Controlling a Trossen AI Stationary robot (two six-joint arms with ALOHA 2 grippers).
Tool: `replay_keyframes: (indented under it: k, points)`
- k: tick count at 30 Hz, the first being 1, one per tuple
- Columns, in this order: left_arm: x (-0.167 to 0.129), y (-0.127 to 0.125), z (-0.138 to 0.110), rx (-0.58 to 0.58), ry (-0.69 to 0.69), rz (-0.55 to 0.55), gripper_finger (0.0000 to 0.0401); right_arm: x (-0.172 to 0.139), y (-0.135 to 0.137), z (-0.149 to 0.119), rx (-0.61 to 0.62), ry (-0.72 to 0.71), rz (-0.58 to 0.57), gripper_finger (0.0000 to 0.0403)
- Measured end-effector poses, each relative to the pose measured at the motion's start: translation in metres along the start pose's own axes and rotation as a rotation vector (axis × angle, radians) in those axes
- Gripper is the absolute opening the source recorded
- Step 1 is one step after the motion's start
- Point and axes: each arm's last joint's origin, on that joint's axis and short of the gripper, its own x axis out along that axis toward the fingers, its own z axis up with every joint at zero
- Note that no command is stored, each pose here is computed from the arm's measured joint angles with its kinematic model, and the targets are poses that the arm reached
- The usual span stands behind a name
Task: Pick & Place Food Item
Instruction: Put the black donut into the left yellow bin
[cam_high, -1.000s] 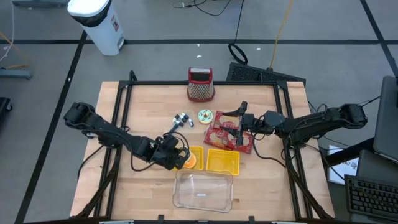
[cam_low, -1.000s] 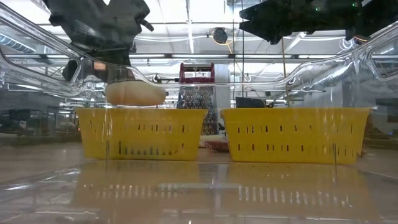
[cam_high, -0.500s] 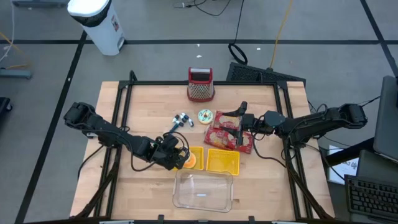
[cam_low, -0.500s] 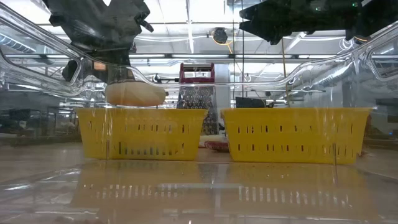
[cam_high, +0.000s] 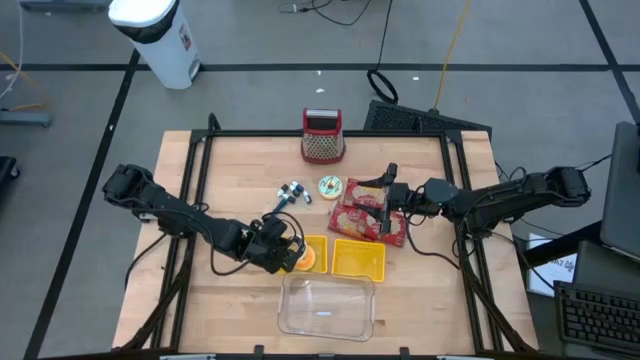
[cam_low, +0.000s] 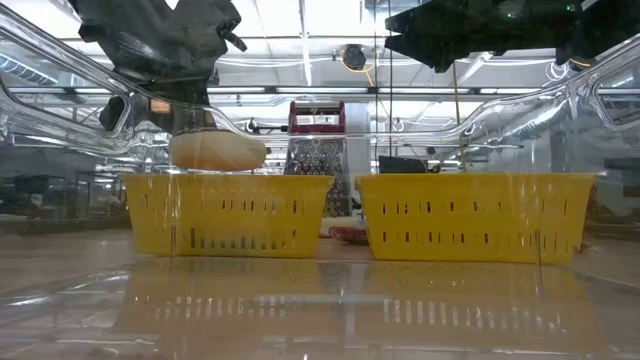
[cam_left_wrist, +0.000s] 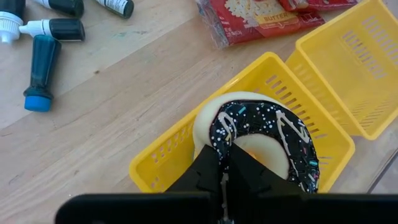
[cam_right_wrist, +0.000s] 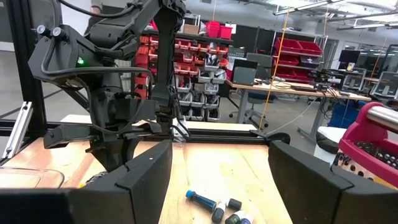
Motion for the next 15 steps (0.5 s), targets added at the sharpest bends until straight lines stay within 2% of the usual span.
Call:
replay_keyframes:
  k: [6,15]
  points:
    - [0.0000,0.0000,0.0001,-0.002,0.000,0.000,0.0031,0.0000,0.0001,0.0000,0.000,0.000,0.000,0.0254]
    - [0.0001,-0.0002,-0.0003,-0.004,0.009,-0.004,0.0007,0.0000,0.0001,0.0000,0.000,0.000,0.001,0.0254]
